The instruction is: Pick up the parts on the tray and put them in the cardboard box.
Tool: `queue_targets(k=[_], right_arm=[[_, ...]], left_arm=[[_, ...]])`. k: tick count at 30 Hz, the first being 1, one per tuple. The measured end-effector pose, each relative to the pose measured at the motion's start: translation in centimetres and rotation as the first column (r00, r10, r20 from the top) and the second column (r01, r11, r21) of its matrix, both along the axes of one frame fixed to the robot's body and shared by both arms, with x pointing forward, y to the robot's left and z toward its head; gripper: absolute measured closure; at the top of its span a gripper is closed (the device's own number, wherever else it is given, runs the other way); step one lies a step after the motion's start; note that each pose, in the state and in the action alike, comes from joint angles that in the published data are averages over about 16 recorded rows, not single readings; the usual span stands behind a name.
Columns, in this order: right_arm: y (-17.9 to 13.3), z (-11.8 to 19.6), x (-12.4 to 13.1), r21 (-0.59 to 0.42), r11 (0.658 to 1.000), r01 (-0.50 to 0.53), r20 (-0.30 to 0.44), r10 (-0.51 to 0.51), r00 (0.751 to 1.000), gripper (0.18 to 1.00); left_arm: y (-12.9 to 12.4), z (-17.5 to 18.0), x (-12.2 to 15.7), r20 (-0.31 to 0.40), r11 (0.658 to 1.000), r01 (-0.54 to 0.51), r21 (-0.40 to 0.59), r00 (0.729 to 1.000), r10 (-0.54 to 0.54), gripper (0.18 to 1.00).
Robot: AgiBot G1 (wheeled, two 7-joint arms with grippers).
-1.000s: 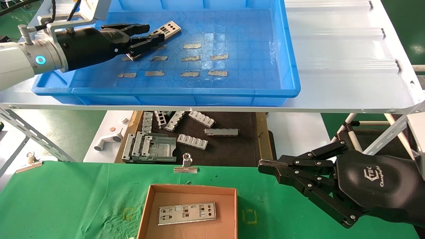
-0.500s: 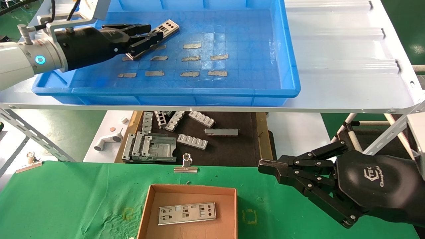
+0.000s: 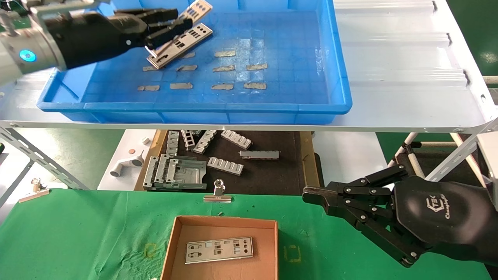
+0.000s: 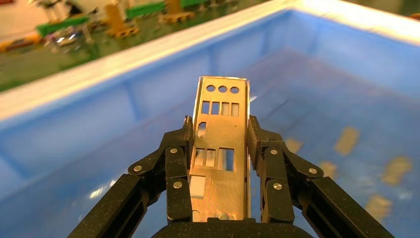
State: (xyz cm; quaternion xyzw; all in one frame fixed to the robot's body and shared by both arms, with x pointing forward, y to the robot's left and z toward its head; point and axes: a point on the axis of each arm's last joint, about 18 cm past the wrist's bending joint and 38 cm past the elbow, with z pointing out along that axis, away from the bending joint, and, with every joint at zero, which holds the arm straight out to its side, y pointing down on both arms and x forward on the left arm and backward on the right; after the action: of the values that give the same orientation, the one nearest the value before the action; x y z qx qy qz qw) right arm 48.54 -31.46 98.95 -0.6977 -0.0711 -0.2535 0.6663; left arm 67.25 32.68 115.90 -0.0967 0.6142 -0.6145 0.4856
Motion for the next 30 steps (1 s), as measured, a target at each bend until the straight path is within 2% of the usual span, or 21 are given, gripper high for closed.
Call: queue_targets(k=[7,15,24,30], right_arm=[[0.0,0.0,0.0,0.000,1.000,0.000,0.000,0.000,1.000,0.988],[0.0,0.0,0.0,0.000,1.000,0.000,0.000,0.000,1.000,0.988],[0.0,0.0,0.0,0.000,1.000,0.000,0.000,0.000,1.000,0.988],[0.0,0.0,0.0,0.000,1.000,0.000,0.000,0.000,1.000,0.988]], left_arm=[[0.1,1.0,-3.2,0.036,0.991,0.102,0.087,0.994,-0.105,0.760],[0.0,0.8,-6.6,0.039,0.955,0.206,0.211,0.975,-0.219,0.761],[-0.6,-0.9,-10.3,0.027,0.891,0.294,0.346,0.946,-0.322,0.761],[-1.7,-3.8,-13.8,-0.026,0.822,0.367,0.435,0.918,-0.396,0.761]])
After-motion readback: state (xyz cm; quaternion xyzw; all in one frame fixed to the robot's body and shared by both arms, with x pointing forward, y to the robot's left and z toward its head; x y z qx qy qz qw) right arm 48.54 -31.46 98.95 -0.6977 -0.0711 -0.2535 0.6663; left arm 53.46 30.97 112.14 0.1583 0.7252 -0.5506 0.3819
